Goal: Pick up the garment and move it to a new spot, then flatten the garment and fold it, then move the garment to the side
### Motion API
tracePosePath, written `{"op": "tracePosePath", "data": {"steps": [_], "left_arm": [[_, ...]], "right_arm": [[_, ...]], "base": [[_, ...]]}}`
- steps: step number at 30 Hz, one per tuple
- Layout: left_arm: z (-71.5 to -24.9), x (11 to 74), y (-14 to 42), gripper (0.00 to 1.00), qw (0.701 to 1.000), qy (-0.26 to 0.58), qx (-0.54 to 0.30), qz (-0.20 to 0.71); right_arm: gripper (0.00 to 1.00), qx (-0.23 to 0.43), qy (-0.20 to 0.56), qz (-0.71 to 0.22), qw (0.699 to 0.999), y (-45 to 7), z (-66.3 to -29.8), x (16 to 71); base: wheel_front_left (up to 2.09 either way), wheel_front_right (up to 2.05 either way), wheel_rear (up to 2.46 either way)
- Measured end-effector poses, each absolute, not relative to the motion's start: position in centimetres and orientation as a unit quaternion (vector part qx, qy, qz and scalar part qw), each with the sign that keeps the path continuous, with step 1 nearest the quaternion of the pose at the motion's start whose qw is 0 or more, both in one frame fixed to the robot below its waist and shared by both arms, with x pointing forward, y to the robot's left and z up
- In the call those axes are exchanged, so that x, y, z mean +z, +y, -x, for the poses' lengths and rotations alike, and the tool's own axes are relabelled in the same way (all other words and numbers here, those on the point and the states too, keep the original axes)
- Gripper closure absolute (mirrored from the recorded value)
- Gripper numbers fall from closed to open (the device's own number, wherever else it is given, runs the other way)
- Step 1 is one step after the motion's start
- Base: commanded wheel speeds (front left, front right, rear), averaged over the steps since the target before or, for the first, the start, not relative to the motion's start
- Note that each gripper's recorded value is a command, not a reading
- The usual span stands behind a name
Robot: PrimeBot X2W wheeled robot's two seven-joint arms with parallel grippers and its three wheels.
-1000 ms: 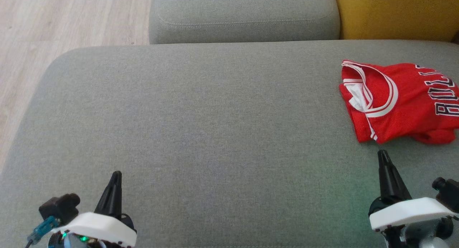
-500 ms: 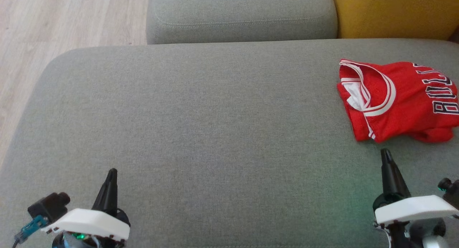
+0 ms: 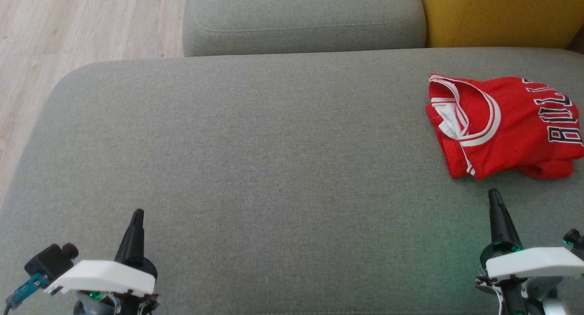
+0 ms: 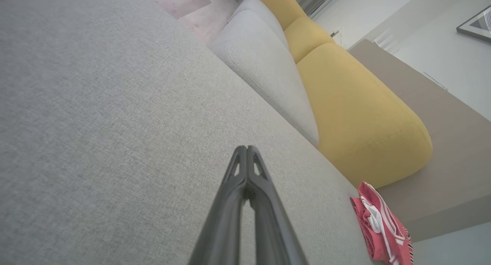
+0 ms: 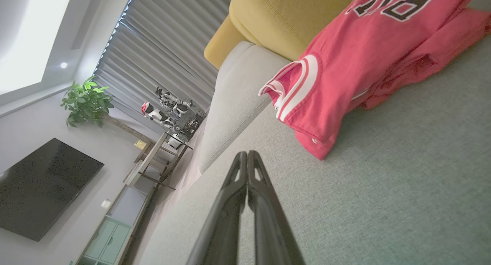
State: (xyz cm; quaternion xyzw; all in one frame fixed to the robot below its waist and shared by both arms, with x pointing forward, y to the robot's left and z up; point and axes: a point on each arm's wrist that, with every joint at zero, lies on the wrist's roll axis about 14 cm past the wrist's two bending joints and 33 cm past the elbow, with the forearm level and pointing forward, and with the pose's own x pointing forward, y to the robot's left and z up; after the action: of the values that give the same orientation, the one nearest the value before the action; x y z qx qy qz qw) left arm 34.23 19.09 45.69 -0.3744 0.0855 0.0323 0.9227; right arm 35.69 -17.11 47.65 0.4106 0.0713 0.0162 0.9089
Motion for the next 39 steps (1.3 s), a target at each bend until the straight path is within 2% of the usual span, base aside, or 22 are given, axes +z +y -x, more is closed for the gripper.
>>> {"op": "tracePosePath", "data": {"steps": [33, 39], "left_arm": [[-35.6, 46.0, 19.1, 1.0, 0.83, 0.077, 0.041, 0.551], [-36.1, 46.4, 18.7, 1.0, 0.803, 0.072, 0.035, 0.59]], "right_arm": [[1.0, -0.013, 0.051, -0.572, 0.819, -18.6, -36.6, 47.8], [1.0, -0.022, 0.044, -0.606, 0.794, -19.0, -36.8, 47.7]], "base": [[0.0, 0.0, 0.0], [0.0, 0.0, 0.0]]}}
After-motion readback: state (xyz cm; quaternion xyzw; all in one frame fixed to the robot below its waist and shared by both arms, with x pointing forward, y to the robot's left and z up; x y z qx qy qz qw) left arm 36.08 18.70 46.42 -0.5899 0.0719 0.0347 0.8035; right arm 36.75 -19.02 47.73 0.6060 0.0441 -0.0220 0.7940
